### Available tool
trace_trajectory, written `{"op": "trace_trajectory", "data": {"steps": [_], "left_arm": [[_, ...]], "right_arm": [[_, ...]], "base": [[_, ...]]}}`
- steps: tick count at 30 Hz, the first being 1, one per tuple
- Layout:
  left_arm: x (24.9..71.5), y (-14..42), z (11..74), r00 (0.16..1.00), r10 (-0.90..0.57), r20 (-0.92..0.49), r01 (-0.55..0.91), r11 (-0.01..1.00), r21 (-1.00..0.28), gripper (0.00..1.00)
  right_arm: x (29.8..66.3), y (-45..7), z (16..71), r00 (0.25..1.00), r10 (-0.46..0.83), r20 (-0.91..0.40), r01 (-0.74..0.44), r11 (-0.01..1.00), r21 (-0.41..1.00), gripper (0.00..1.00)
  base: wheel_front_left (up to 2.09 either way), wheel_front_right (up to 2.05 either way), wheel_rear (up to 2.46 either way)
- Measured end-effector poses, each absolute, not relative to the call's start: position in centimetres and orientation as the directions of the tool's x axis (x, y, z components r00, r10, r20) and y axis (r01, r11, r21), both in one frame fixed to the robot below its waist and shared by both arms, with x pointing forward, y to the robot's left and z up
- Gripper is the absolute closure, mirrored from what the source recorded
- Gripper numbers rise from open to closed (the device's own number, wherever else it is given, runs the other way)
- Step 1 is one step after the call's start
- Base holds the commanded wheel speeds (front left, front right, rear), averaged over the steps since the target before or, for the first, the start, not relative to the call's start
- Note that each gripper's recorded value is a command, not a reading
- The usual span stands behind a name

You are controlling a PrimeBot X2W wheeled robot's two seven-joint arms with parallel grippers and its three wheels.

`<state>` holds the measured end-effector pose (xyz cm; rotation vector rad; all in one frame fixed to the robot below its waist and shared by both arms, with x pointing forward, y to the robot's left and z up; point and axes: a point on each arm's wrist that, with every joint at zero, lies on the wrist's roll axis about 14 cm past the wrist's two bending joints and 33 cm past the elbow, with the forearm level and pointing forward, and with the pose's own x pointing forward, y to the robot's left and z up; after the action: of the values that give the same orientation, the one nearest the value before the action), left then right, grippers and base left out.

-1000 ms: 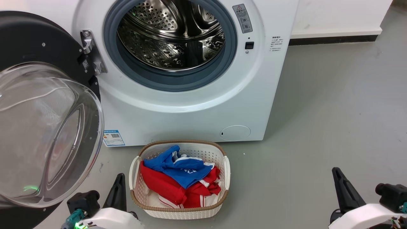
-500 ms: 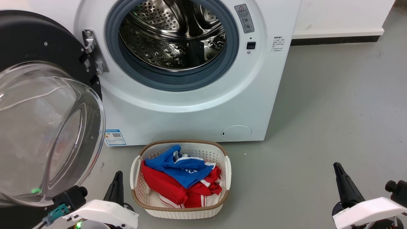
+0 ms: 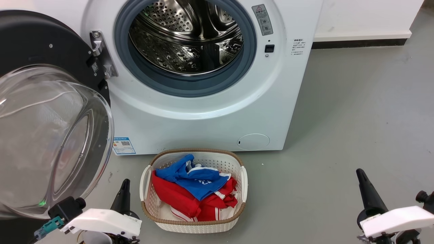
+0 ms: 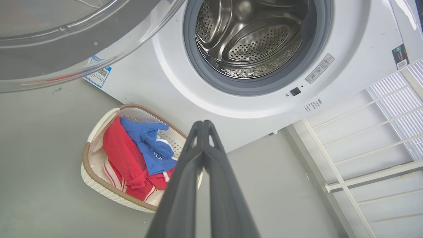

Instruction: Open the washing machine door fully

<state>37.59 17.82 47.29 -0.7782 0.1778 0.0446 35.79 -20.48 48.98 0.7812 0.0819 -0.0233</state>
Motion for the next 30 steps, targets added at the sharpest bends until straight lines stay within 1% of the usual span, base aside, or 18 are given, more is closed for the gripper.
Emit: {"op": "trace_trajectory", "data": {"steps": [22,30], "left_arm": [[38.1,18.2,48.0,0.987,-0.036,-0.154,-0.117,0.488,-0.865,1.00],[38.2,18.5,48.2,0.989,-0.036,-0.142,-0.114,0.414,-0.903,1.00]], "right_arm": [[36.8,-20.5,49.4,0.998,0.004,-0.061,0.051,0.492,0.869,1.00],[37.1,-20.4,49.5,0.998,0.004,-0.058,0.051,0.417,0.907,1.00]], "base": [[0.00,0.00,0.00],[0.00,0.00,0.00]]}}
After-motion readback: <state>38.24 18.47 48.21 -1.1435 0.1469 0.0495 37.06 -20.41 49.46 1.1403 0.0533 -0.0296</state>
